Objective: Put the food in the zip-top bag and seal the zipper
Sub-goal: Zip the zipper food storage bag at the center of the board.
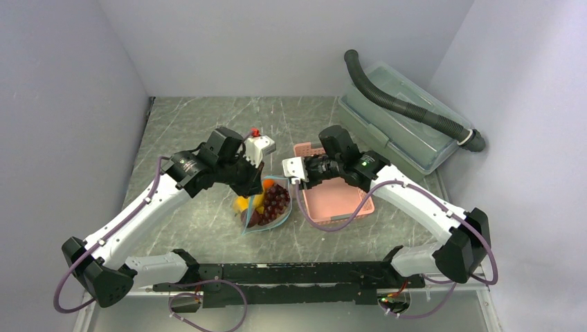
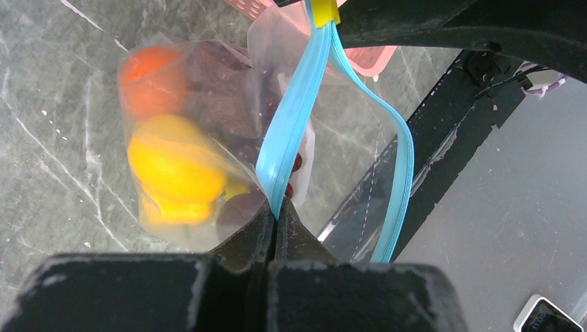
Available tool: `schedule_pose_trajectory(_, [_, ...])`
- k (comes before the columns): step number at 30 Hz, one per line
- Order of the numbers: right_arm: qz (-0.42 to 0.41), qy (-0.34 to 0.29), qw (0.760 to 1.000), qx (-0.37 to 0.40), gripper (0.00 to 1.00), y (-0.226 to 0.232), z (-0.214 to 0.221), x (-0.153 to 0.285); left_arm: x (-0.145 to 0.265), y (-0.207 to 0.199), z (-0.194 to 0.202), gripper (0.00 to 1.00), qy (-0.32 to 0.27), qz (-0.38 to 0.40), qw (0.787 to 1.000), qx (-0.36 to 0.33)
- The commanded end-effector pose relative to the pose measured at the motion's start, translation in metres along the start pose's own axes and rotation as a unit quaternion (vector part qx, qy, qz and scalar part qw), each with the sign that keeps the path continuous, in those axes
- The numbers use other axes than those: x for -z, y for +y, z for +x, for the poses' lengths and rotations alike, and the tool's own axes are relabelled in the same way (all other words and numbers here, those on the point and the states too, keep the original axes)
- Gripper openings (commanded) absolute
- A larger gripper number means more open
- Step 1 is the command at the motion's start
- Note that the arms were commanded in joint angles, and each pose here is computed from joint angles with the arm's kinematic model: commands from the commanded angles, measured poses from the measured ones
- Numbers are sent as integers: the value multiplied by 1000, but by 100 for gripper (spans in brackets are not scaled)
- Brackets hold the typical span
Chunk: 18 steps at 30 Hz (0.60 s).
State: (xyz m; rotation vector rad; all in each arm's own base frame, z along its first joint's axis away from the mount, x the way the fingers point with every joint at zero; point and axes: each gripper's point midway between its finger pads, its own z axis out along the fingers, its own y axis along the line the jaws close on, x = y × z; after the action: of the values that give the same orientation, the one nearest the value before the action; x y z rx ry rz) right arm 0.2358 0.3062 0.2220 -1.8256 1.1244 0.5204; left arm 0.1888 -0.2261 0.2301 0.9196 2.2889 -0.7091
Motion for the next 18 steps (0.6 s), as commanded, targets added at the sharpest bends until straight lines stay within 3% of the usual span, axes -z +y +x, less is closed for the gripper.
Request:
schedule_pose_trajectory(1, [-2, -25, 1000, 8, 37, -3, -10, -1, 2, -5, -8, 0, -20, 10, 1000, -20])
schedule_pose_trajectory(5, [-6, -27, 1000, 5, 31, 0, -10, -1, 3, -4, -8, 0, -22, 7, 1000, -20])
schedule_pose_trajectory(11, [-8, -27, 1000, -2, 13, 1, -14, 4, 6, -2, -9, 0, -25, -3, 1000, -18])
schedule_pose_trajectory(14, [-8, -29, 1000, -7, 0, 1, -18, 8, 8, 2, -9, 5, -25, -16, 999, -13])
schedule_pose_trajectory(18, [-6, -36, 999, -20, 0, 0, -26, 12, 15, 6, -10, 18, -30, -36, 999, -6])
